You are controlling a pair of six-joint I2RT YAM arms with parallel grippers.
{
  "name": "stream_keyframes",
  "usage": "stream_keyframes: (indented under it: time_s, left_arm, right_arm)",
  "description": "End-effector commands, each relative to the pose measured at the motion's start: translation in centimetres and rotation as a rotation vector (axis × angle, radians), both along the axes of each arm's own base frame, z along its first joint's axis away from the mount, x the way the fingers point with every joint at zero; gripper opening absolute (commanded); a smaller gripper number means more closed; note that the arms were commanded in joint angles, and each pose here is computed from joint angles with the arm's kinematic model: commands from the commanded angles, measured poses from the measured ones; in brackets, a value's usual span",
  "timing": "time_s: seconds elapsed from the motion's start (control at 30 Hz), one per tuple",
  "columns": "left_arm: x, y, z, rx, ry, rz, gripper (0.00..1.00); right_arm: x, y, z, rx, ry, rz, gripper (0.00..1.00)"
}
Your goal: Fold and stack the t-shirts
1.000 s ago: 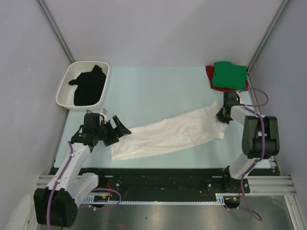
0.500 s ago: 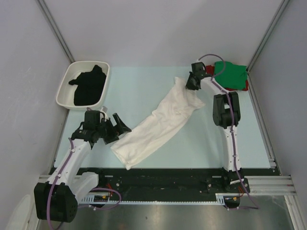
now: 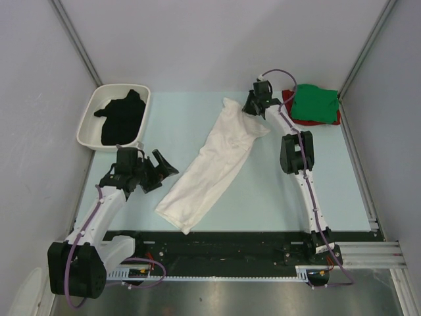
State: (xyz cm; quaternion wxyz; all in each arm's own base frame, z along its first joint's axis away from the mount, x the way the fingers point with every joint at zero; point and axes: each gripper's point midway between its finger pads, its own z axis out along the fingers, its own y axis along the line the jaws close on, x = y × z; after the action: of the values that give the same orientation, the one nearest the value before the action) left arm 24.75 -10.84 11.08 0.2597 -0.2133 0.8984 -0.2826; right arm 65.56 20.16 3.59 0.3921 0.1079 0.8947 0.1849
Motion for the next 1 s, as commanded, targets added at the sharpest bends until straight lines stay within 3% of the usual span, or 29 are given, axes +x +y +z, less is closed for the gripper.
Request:
stream_keyframes:
  time_s: [0.0,0.03,0.23,0.27,0.33,0.37,0.4,0.43,0.5,0.57,0.6,0.67,0.77,0.87,0.97]
  left_arm:
    - [2.6,0.0,2.6,-0.015,-0.093,0.054,1.00]
    - [2.6,0.0,2.7,-0.011,-0.093,0.049,1.00]
    - [2.2,0.0,2.3,-0.006,-0.079,0.041,1.00]
    - [2.1,-0.1,2.3,-0.009,-0.080,0.035,1.00]
    - [1.7,-0.2,2.1,-0.005,-0.085,0.027,1.00]
    - [1.4,-0.3,2.0,0.001,-0.084,0.020,1.00]
    - [1.1,-0.2,1.5,0.009,-0.077,0.018,1.00]
    - [0.8,-0.2,1.1,0.019,-0.066,0.017,1.00]
    - [0.2,-0.2,0.3,0.025,-0.041,0.015,1.00]
    - [0.2,0.1,0.0,0.034,-0.038,0.035,1.00]
    - [0.3,0.2,0.1,0.034,-0.041,0.041,1.00]
    - [0.6,0.3,0.5,0.030,-0.058,0.056,1.00]
    - [1.2,0.2,1.5,0.015,-0.077,0.061,1.00]
    - [1.6,-0.1,2.4,0.004,-0.080,0.045,1.00]
    - [1.9,-0.2,3.1,0.000,-0.092,0.038,1.00]
  right_arm:
    - [3.2,-0.2,4.0,0.106,-0.169,-0.051,0.81]
    - [3.5,-0.4,6.6,0.131,-0.213,-0.055,0.99]
    - [3.5,-5.4,15.8,0.124,-0.355,-0.116,1.00]
    - [2.4,-6.2,19.7,0.114,-0.396,-0.121,1.00]
    - [0.3,-7.0,19.3,0.053,-0.352,-0.114,1.00]
    - [-1.6,-7.5,23.2,0.048,-0.393,-0.123,1.00]
    - [-2.9,-7.3,23.8,0.043,-0.392,-0.117,0.99]
    - [-5.0,-7.3,21.0,0.035,-0.315,-0.117,1.00]
    - [-9.2,-6.5,25.0,0.098,-0.359,-0.099,1.00]
    - [-13.6,-4.1,21.0,0.192,-0.264,-0.031,0.99]
    - [-16.4,-3.7,23.4,0.228,-0.297,-0.009,1.00]
    - [-21.2,-1.2,20.0,0.247,-0.176,0.037,1.00]
    - [-28.1,3.1,19.6,0.311,-0.087,0.165,1.00]
    - [-34.9,7.1,17.3,0.304,0.013,0.255,1.00]
    - [-39.0,8.4,15.1,0.310,0.068,0.247,1.00]
